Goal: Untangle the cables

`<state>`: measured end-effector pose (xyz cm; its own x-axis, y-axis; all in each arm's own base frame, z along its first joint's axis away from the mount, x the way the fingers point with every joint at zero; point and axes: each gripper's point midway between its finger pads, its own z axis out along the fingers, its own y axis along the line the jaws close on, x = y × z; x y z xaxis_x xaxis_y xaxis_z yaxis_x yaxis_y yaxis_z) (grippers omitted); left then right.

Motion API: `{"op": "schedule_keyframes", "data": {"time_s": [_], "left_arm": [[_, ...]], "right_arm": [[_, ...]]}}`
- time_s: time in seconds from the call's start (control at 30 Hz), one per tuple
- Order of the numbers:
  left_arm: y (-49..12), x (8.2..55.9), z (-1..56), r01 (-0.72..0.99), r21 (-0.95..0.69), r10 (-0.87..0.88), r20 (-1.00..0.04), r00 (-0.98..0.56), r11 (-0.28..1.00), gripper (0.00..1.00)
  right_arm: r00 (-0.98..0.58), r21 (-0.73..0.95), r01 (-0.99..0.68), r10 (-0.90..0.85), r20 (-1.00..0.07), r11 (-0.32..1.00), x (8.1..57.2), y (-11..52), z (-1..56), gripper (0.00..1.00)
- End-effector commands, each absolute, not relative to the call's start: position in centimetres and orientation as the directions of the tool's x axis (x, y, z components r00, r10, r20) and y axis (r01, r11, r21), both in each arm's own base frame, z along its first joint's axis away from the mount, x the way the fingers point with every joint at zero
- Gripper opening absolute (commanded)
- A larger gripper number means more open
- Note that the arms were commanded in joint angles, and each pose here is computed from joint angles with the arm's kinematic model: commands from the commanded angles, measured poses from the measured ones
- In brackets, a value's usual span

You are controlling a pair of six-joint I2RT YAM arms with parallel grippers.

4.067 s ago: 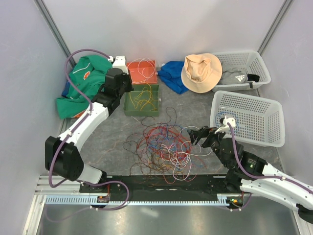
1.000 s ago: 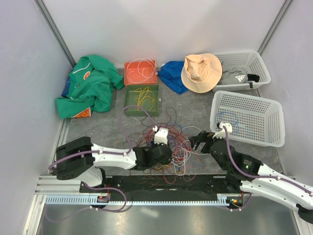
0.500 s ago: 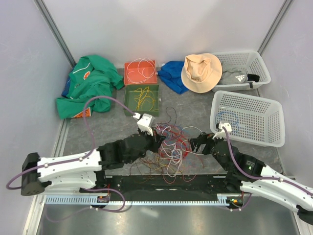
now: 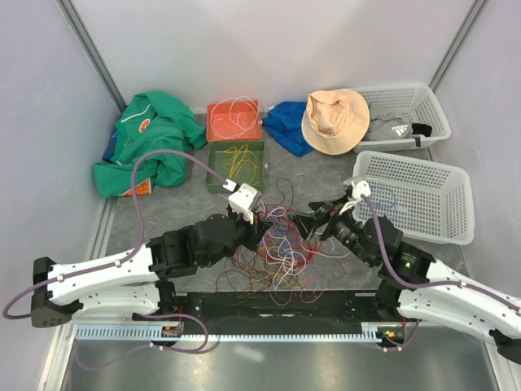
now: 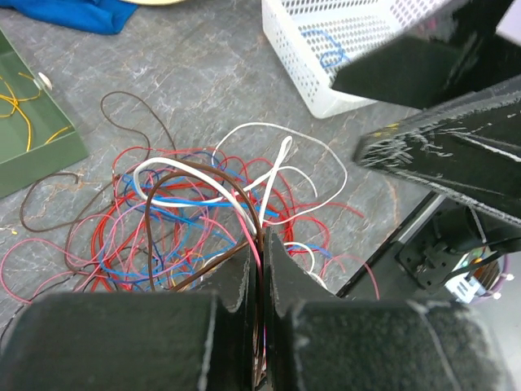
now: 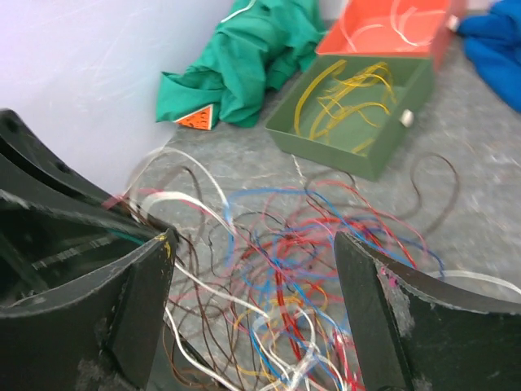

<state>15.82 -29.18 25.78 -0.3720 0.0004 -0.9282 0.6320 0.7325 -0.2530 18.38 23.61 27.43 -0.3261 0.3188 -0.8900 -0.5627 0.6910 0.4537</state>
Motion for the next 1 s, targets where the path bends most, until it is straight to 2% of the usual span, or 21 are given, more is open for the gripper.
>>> {"op": "schedule_keyframes", "data": {"time_s": [0.0,0.37,0.43,0.47,0.5,0.57,0.6,0.7,0.73,0.77,0.83,0.87,0.97], "left_arm": [[-29.7,15.7,27.1,0.668,-0.22,0.024,-0.942,-0.336,0.711,0.02],[-30.0,15.6,27.2,0.676,-0.226,0.027,-0.939,-0.342,0.701,0.02],[-30.2,15.4,27.2,0.681,-0.233,0.026,-0.938,-0.347,0.694,0.02],[-30.2,15.3,27.1,0.682,-0.237,0.026,-0.936,-0.352,0.692,0.02],[-30.3,15.3,27.0,0.683,-0.238,0.027,-0.935,-0.353,0.691,0.02],[-30.3,15.3,26.9,0.679,-0.242,0.025,-0.933,-0.358,0.693,0.02],[-30.1,15.3,26.8,0.674,-0.24,0.028,-0.932,-0.361,0.699,0.02],[-29.2,15.8,26.6,0.639,-0.237,0.016,-0.931,-0.365,0.732,0.02],[-28.7,15.9,26.4,0.623,-0.23,0.022,-0.929,-0.37,0.747,0.07],[-28.4,16.1,26.4,0.605,-0.238,0.01,-0.926,-0.377,0.76,0.32],[-27.3,16.5,26.2,0.556,-0.24,-0.009,-0.923,-0.385,0.796,0.56],[-26.8,16.6,26.1,0.539,-0.24,-0.014,-0.921,-0.39,0.807,0.98],[-25.1,17.2,25.8,0.469,-0.241,-0.044,-0.919,-0.392,0.85,1.0]], "right_arm": [[-0.287,0.423,-0.665,0.311,-0.906,0.616,18.2,26.6,30.2,0.85],[-0.284,0.396,-0.663,0.275,-0.918,0.636,19.2,27.9,29.0,0.73],[-0.265,0.392,-0.647,0.288,-0.92,0.654,19.8,27.8,29.1,0.62],[-0.258,0.385,-0.649,0.286,-0.923,0.656,20.0,28.0,29.1,0.54],[-0.253,0.384,-0.65,0.291,-0.923,0.655,20.1,28.2,29.3,0.33],[-0.249,0.381,-0.655,0.289,-0.924,0.653,20.2,28.5,29.6,0.15],[-0.241,0.381,-0.658,0.298,-0.924,0.649,20.3,28.6,30.4,0.01],[-0.21,0.372,-0.638,0.313,-0.926,0.674,20.7,27.8,32.3,0.0],[-0.202,0.365,-0.627,0.309,-0.929,0.688,20.8,27.3,32.7,0.0],[-0.185,0.364,-0.591,0.318,-0.93,0.72,21.3,26.4,33.1,0.0],[-0.156,0.344,-0.552,0.311,-0.938,0.76,21.7,25.0,34.9,0.0],[-0.133,0.346,-0.541,0.328,-0.935,0.767,21.7,24.4,36.7,0.0],[-0.101,0.316,-0.495,0.308,-0.946,0.81,22.0,22.6,38.6,0.0]]}}
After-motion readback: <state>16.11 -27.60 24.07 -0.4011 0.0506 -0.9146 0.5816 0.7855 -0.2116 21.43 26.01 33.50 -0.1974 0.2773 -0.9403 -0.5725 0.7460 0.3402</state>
